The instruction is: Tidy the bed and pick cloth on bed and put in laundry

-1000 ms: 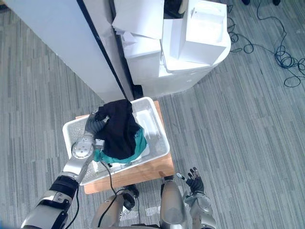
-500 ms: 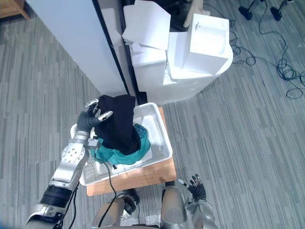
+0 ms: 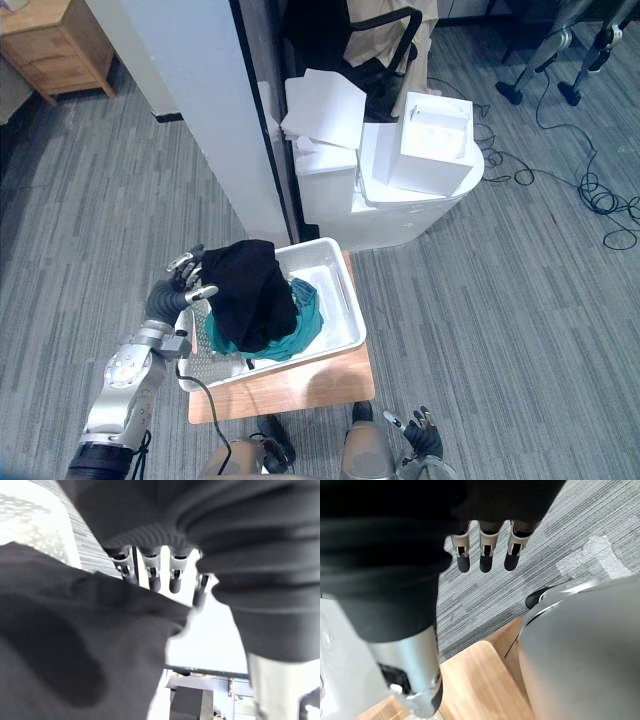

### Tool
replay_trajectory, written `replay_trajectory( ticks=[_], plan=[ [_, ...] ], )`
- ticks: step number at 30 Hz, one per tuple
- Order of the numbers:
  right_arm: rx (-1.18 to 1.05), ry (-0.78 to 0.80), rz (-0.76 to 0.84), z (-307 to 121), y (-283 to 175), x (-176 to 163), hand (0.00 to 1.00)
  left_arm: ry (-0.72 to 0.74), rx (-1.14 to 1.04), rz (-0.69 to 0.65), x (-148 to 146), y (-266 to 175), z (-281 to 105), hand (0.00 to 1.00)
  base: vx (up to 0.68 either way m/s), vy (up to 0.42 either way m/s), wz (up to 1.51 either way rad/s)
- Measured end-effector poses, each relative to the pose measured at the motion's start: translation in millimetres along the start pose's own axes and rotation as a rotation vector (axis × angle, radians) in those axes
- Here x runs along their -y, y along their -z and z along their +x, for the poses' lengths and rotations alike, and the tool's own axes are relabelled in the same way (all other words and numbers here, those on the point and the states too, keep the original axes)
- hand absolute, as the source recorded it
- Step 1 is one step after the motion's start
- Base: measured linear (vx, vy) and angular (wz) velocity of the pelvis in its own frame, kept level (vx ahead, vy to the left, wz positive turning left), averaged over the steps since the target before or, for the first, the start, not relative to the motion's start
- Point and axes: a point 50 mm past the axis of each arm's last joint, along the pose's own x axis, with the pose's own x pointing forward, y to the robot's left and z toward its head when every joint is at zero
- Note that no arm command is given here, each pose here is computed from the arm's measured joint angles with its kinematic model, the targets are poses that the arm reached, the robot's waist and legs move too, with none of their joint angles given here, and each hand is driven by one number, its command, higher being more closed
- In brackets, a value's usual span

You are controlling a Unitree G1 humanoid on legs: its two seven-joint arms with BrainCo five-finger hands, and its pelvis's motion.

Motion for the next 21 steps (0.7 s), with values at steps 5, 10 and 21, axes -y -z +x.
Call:
replay_trajectory(
  ticks=[5, 10, 21],
  plan=[
    [-0.038, 0.033, 0.014, -3.5, 10.1, 12.2, 0.00, -0.056, 0.093, 0.028, -5.8, -16.9, -2.0, 0.00, -0.04, -0.013, 0.02],
    [-0.105, 0.056, 0.002, -13.0, 30.3, 24.0, 0.00, -0.223, 0.191, 0.068, -24.1, -34.9, -9.9, 0.00, 0.02, 0.002, 0.06],
    [-0.193, 0.084, -0.038, -28.3, 58.5, 38.5, 0.00, -0.688, 0.196, 0.030, -90.1, -40.3, -45.1, 0.00, 0.01, 0.001, 0.07]
  ],
)
